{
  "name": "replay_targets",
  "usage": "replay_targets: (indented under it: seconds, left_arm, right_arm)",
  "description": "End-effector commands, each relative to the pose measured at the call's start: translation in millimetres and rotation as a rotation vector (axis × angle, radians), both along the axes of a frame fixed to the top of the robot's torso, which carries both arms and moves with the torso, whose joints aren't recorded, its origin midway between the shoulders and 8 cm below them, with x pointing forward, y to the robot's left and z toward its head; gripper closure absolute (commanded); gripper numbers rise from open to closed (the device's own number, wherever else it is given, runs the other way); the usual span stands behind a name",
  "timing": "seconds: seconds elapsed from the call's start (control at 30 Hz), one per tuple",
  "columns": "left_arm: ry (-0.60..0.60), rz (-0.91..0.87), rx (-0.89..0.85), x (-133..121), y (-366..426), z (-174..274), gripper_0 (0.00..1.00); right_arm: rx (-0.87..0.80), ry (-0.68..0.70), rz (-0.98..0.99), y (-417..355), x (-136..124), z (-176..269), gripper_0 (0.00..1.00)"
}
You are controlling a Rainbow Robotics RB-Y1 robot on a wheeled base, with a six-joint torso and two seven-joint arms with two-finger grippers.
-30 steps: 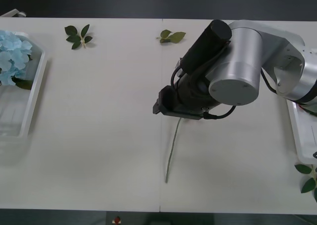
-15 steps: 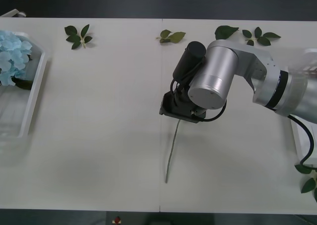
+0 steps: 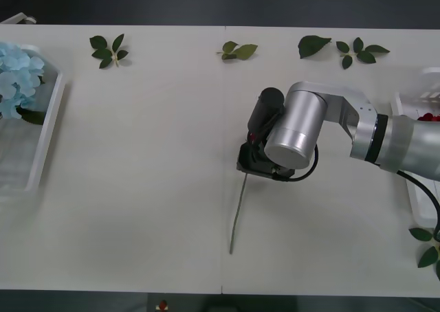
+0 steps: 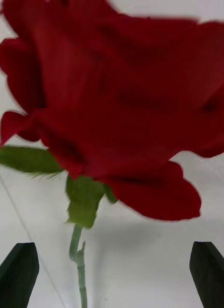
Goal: Put the red flowers into the right box and the blue flowers into the left box
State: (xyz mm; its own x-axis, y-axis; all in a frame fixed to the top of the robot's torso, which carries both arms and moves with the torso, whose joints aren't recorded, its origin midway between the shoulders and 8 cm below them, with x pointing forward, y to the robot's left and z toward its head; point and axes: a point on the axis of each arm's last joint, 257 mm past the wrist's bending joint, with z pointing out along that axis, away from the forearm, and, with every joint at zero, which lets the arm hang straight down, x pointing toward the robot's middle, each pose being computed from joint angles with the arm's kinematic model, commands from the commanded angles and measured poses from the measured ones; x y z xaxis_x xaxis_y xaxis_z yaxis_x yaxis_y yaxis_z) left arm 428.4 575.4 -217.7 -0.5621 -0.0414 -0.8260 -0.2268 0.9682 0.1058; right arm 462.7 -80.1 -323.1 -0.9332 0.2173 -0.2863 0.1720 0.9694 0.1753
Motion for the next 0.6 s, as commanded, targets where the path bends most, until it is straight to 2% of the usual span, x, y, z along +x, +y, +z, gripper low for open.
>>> replay_targets:
  seconds: [0.03,0.2,0.27,0.33,0.37,0.4,0.47,0.5,0.6]
  left_arm:
    - [-0.035,0.017,-0.002,6.7,6.8,2.5,1.00]
    - [-0.039,0.014,-0.007,8.3,5.3,3.8,0.98]
    - [-0.037,0.013,-0.010,8.1,4.6,3.2,0.95]
    - [-0.024,0.011,-0.020,6.6,3.0,1.1,0.83]
    - [-0.018,0.009,-0.027,6.4,1.6,3.1,0.66]
    - [-0.010,0.008,-0.034,5.5,0.5,3.7,0.59]
    - [-0.002,0.004,-0.042,4.2,-1.6,8.1,0.51]
    - [0.009,0.003,-0.049,1.6,-2.4,11.4,0.46]
    - [0.030,-0.004,-0.064,-3.5,-6.8,22.8,0.38]
  right_arm:
    - [0.055,-0.041,0.000,24.7,16.1,12.0,0.09]
    - [0.047,-0.048,0.007,24.5,18.6,4.8,0.09]
    - [0.044,-0.049,0.011,25.0,19.1,4.0,0.12]
    - [0.043,-0.051,0.015,25.1,19.8,3.8,0.20]
    - [0.040,-0.048,0.017,25.5,18.9,2.6,0.22]
    - [0.040,-0.047,0.016,25.3,19.4,2.0,0.23]
    - [0.036,-0.043,0.017,25.0,19.1,0.3,0.27]
    - [0.034,-0.041,0.017,24.3,19.1,-0.9,0.33]
    - [0.032,-0.044,0.022,25.5,19.7,-1.3,0.42]
